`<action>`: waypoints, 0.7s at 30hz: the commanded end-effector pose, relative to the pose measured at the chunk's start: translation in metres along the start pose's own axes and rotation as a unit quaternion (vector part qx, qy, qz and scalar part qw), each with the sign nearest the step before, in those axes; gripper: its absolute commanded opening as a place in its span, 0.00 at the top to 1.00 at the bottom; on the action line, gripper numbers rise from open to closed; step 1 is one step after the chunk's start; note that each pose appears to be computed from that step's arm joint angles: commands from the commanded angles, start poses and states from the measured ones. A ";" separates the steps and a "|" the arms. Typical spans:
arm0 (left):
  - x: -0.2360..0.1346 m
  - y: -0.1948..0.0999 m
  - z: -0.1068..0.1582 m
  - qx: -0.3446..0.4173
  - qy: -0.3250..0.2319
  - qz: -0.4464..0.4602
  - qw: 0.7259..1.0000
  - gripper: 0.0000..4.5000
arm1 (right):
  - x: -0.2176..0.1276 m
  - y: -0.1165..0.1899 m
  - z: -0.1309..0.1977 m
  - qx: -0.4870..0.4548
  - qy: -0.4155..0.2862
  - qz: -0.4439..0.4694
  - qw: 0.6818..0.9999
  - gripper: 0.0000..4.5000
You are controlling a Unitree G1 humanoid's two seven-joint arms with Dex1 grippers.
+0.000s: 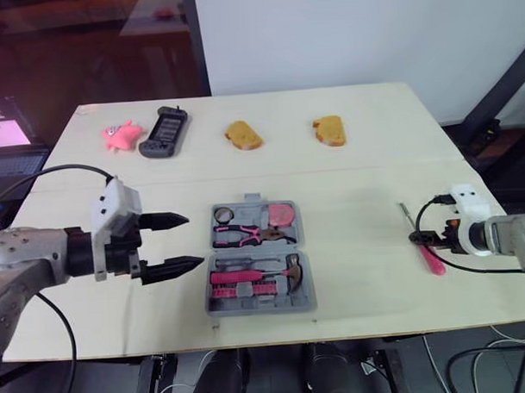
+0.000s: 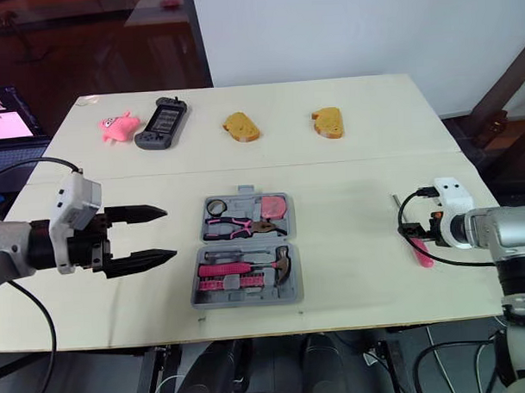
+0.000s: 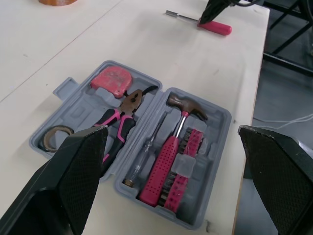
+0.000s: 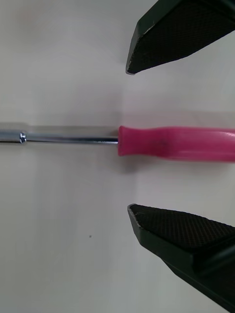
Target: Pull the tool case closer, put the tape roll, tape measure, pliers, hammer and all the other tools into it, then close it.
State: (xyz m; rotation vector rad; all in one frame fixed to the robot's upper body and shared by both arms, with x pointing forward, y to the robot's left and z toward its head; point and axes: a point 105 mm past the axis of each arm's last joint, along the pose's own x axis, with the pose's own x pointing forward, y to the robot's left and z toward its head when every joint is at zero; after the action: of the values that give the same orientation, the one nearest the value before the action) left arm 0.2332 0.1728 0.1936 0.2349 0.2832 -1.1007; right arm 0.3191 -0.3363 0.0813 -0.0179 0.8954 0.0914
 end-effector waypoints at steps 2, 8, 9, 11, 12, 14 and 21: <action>-0.003 -0.001 0.012 0.018 -0.014 0.013 1.000 0.00 | 0.000 0.002 0.011 -0.011 -0.009 -0.002 1.000 0.00; -0.004 -0.001 0.013 0.016 -0.020 0.018 1.000 0.00 | 0.011 0.005 0.007 -0.016 -0.002 0.001 1.000 0.00; -0.005 0.000 0.013 0.017 -0.017 0.020 1.000 0.00 | 0.013 0.006 0.007 -0.016 -0.001 0.003 1.000 0.00; -0.005 0.000 0.012 0.017 -0.017 0.022 0.999 0.00 | 0.016 0.006 0.005 -0.019 0.001 0.000 1.000 0.06; -0.005 0.000 0.013 0.017 -0.017 0.022 0.999 0.00 | 0.017 0.005 0.004 -0.020 0.003 -0.003 1.000 0.12; -0.005 0.001 0.013 0.017 -0.017 0.022 0.999 0.00 | 0.019 0.003 0.003 -0.018 0.005 -0.006 1.000 0.27; -0.007 0.001 0.011 0.017 -0.014 0.024 0.999 0.00 | 0.015 -0.001 0.003 -0.017 0.004 -0.010 1.000 0.92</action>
State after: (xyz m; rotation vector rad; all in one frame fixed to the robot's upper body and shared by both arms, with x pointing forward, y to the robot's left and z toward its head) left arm 0.2348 0.1745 0.1974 0.2190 0.2628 -1.0627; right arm 0.3308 -0.3368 0.0676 -0.0718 0.9083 0.0832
